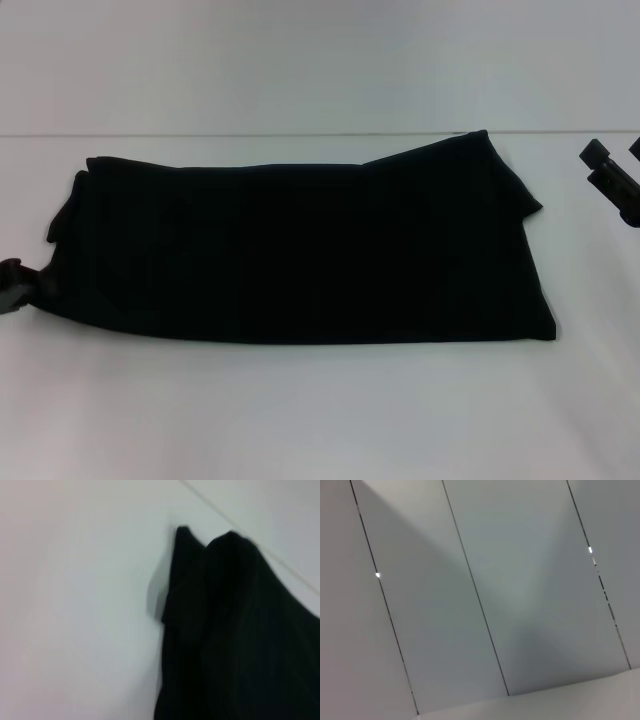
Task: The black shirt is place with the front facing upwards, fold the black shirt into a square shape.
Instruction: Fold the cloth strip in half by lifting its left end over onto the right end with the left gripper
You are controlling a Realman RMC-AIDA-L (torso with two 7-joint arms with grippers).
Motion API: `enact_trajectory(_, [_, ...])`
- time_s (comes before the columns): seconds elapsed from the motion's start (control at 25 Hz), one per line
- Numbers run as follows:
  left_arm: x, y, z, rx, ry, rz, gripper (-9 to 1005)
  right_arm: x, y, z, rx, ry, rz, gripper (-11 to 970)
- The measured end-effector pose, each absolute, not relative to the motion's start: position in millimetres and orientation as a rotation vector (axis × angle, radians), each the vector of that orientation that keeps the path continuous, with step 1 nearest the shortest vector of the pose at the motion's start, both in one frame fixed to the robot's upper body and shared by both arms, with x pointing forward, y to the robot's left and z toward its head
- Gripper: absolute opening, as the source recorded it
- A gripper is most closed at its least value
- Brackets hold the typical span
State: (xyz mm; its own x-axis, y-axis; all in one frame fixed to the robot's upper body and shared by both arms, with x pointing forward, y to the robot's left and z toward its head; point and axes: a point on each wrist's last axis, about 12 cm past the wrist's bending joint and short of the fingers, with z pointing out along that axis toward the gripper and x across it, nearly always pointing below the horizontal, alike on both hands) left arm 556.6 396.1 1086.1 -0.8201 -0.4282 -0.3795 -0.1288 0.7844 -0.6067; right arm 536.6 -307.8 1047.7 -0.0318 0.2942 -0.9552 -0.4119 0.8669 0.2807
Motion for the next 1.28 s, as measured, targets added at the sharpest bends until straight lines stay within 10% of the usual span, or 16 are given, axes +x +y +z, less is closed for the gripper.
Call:
enact_trajectory(0.48, [505,424,1071,-0.437,2.27,-0.881,16,525,-320,1046,-0.044,1.471,0.538,871])
enact_trajectory(0.92, [472,460,1071,-0.519,2.152,-0.768,18,513,-326,1042,-0.008,1.462,0.537,870])
enact_trajectory(1.28, [498,438,1099,-0.397,1.835,-0.977,19,505,-327,1037,0.005,1.472,0.537,870])
